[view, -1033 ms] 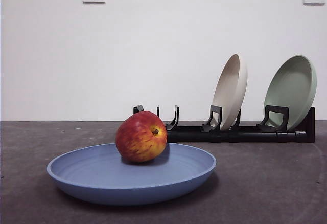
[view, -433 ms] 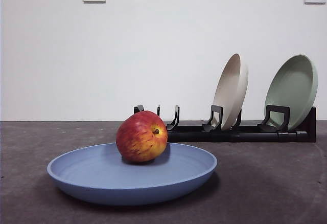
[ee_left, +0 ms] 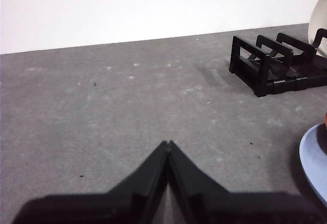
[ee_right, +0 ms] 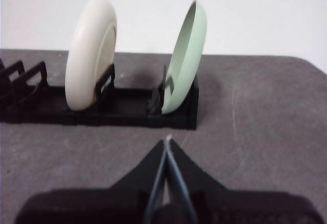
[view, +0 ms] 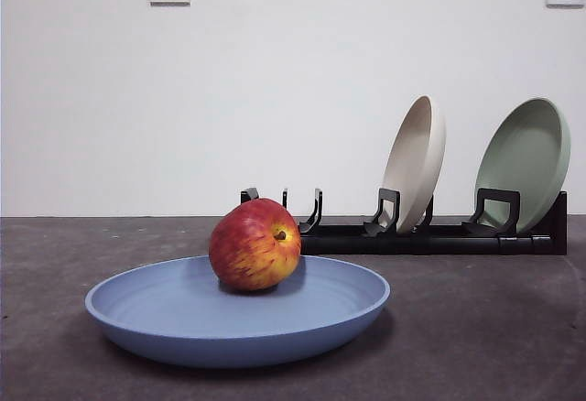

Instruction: Take the blue plate from the plate rack,put the plate on the table,take the apple from the table,put the apple in the plate

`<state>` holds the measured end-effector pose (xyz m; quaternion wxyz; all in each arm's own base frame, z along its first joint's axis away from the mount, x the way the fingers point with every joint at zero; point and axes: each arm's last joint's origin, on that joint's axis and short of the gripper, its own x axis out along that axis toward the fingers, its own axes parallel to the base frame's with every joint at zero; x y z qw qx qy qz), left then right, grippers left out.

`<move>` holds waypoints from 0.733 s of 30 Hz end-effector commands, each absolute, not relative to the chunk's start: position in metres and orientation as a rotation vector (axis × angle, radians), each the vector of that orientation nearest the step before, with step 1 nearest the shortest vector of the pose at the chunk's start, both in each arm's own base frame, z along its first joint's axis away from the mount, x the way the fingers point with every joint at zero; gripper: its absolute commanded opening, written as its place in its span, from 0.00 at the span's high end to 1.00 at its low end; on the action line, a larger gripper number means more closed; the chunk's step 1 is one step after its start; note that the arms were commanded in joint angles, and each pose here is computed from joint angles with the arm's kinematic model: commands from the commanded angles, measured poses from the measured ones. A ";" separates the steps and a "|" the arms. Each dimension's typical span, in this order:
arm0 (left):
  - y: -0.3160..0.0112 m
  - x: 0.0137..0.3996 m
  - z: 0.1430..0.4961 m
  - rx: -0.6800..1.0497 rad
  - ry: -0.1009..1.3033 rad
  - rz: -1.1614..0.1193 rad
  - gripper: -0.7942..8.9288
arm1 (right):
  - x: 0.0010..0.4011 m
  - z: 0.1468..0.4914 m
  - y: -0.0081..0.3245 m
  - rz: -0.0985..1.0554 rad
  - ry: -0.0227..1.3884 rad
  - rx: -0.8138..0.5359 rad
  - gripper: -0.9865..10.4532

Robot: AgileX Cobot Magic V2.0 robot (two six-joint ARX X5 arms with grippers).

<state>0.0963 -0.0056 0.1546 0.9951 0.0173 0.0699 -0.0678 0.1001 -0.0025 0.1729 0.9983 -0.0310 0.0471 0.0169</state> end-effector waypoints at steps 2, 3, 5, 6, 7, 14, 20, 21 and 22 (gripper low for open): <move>-0.005 0.097 0.152 0.030 0.147 -0.131 0.92 | 0.100 0.158 -0.003 0.030 0.099 -0.065 0.91; -0.005 0.097 0.152 0.030 0.147 -0.131 0.92 | 0.099 0.157 -0.003 0.029 0.115 -0.066 0.91; -0.005 0.097 0.152 0.030 0.146 -0.131 0.92 | 0.098 0.155 -0.003 0.022 0.132 -0.068 0.91; -0.005 0.097 0.152 0.030 0.146 -0.131 0.92 | 0.097 0.154 -0.003 0.016 0.140 -0.067 0.91; -0.005 0.097 0.152 0.030 0.147 -0.131 0.92 | 0.096 0.153 -0.003 0.016 0.144 -0.066 0.91; -0.005 0.097 0.152 0.030 0.148 -0.131 0.92 | 0.096 0.151 -0.003 0.012 0.179 -0.065 0.91; -0.005 0.097 0.152 0.030 0.147 -0.131 0.92 | 0.095 0.151 -0.003 0.012 0.184 -0.065 0.91; -0.005 0.097 0.152 0.030 0.147 -0.131 0.92 | 0.095 0.151 -0.003 0.012 0.184 -0.065 0.91; -0.005 0.097 0.152 0.030 0.147 -0.131 0.92 | 0.095 0.151 -0.003 0.012 0.184 -0.065 0.91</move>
